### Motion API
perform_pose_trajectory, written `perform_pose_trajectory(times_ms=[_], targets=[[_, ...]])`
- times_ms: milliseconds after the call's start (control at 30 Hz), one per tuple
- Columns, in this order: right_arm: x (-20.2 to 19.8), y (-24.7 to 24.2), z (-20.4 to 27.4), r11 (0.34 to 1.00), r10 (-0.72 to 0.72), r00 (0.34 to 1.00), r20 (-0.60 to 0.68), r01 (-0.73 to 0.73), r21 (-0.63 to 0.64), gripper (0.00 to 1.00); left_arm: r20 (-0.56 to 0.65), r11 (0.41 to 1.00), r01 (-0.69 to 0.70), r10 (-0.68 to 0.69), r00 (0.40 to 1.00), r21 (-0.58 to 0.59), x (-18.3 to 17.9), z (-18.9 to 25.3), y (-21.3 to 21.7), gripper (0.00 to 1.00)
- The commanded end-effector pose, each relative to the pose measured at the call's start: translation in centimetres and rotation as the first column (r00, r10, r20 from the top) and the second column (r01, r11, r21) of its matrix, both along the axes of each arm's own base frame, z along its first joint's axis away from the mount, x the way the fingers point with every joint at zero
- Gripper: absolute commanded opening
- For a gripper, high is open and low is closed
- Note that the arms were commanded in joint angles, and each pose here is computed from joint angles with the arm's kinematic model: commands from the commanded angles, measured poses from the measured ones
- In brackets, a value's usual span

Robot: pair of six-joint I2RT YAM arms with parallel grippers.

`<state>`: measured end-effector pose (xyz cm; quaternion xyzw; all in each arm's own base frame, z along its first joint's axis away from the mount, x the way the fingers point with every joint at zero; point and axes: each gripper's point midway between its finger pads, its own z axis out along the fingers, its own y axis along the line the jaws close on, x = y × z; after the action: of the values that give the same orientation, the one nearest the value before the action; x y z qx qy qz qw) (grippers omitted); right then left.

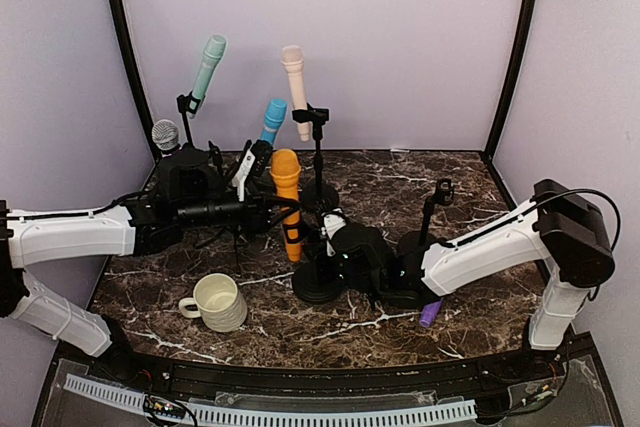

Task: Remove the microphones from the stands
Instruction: Remove the microphone from the microphone stand.

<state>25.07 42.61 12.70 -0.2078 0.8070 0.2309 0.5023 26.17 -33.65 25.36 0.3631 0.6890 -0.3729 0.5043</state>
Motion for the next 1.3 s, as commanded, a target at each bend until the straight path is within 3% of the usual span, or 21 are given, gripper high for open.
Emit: perform_pose_trajectory(times_ms=[0, 233, 400, 567, 733, 1033, 1267], targets=[[1.0, -3.2, -3.3, 0.982, -0.114, 0.993, -0.006, 0.112, -0.152, 0.00, 0.105, 0.972, 0.088, -0.067, 0.992, -0.218, -0.9, 9.2, -0.3, 0.00], [1.0, -3.3, -2.1, 0.984, -0.121, 0.993, 0.002, 0.120, -0.135, 0.00, 0.131, 0.969, 0.155, -0.132, 0.983, -0.190, -1.6, 8.4, -0.8, 0.00], [0.0, -2.9, 0.4, 0.997, -0.050, 0.999, -0.017, 0.049, -0.065, 0.00, 0.180, 0.961, 0.245, -0.220, 0.959, -0.129, -3.0, 6.9, -1.9, 0.00], [-0.8, -2.7, 2.5, 1.000, 0.004, 1.000, -0.015, -0.005, -0.016, 0.23, 0.152, 0.942, 0.324, -0.308, 0.939, -0.092, -4.4, 5.3, -3.5, 0.00], [-0.5, -2.9, 2.6, 0.999, -0.016, 1.000, -0.004, 0.016, -0.029, 0.38, 0.117, 0.929, 0.361, -0.351, 0.929, -0.078, -5.0, 4.1, -4.6, 0.00], [1.1, -4.0, 2.0, 0.987, -0.147, 0.989, 0.029, 0.148, -0.055, 0.43, 0.088, 0.935, 0.348, -0.342, 0.936, -0.073, -5.1, 3.3, -5.2, 0.00], [1.3, -3.5, 3.5, 0.990, -0.132, 0.988, 0.075, 0.135, -0.039, 0.51, 0.067, 0.938, 0.340, -0.336, 0.939, -0.064, -4.8, 2.7, -5.4, 0.00]])
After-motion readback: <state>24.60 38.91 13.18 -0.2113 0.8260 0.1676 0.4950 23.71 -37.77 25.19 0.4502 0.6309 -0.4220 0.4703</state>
